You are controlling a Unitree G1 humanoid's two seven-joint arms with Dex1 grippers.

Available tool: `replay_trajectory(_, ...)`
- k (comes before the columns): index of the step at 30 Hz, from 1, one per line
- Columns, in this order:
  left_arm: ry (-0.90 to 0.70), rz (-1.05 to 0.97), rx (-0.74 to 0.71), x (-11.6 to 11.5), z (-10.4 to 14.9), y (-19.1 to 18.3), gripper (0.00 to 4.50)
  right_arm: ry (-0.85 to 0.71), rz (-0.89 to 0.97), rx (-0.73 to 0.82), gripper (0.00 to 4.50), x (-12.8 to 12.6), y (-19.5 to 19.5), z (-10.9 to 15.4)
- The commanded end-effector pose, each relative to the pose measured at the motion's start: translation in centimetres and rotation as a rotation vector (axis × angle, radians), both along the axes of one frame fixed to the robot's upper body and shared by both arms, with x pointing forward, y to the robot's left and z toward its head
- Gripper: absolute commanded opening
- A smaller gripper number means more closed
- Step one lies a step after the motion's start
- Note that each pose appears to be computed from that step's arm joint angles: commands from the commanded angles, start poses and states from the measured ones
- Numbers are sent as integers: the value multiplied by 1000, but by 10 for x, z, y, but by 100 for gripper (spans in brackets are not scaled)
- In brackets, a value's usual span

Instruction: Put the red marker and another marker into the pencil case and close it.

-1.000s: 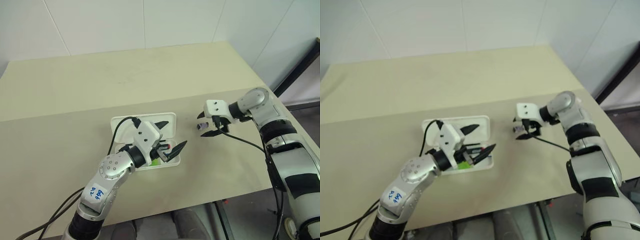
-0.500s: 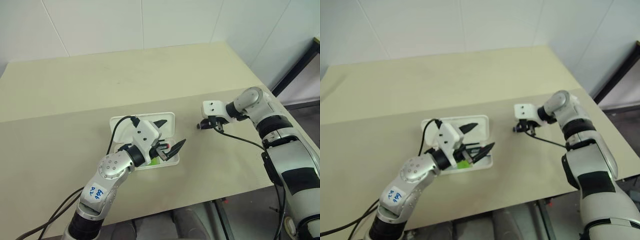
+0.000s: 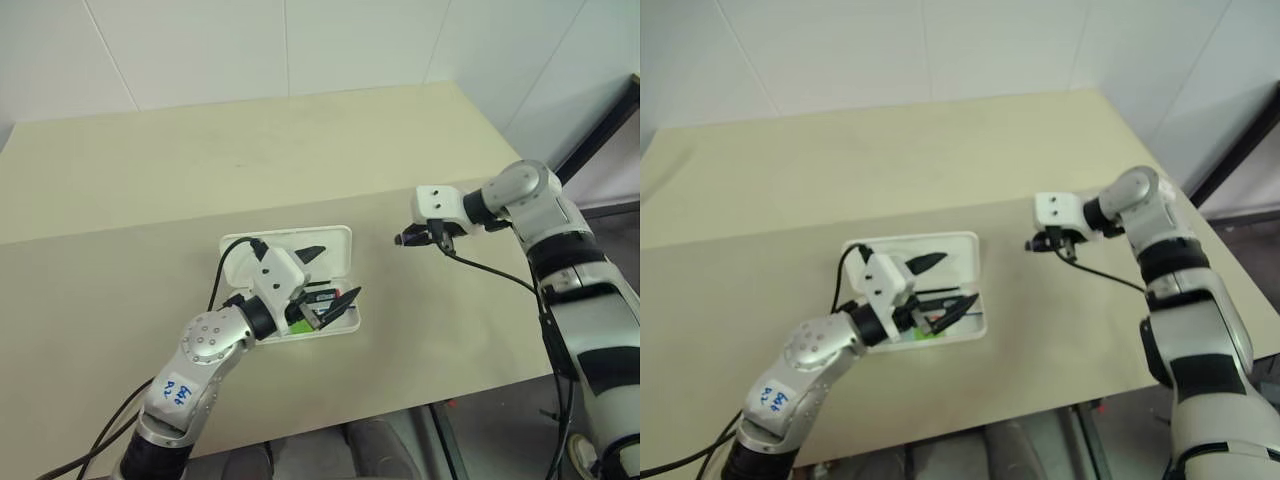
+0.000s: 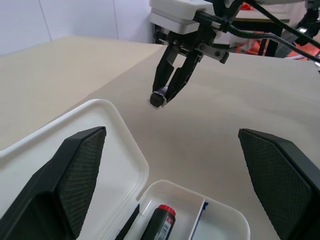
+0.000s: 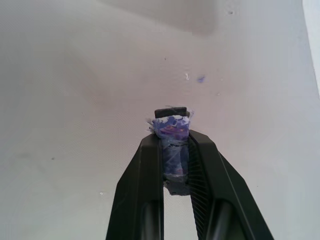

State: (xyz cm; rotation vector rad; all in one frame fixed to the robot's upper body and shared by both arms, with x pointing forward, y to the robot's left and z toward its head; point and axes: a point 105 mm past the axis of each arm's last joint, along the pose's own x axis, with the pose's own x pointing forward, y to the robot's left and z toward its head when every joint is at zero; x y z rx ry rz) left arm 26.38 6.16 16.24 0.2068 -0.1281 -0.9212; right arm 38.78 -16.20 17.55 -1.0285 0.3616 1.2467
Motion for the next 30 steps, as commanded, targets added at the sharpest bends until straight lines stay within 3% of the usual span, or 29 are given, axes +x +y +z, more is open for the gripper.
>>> replay_trajectory(1,-67,-43,15,-9,10,13,450,-22,33,91,34,-23,13,26)
replay_trajectory(9,-65,-146,78,-23,6,40,450,66,71,233,34,-83,49,35)
replay_trajectory(15,-54,-206,139,-26,1,48,450,121,95,276,34,-107,71,35)
replay_trajectory(30,-56,-277,179,-37,-11,44,450,226,72,277,34,-122,107,-8)
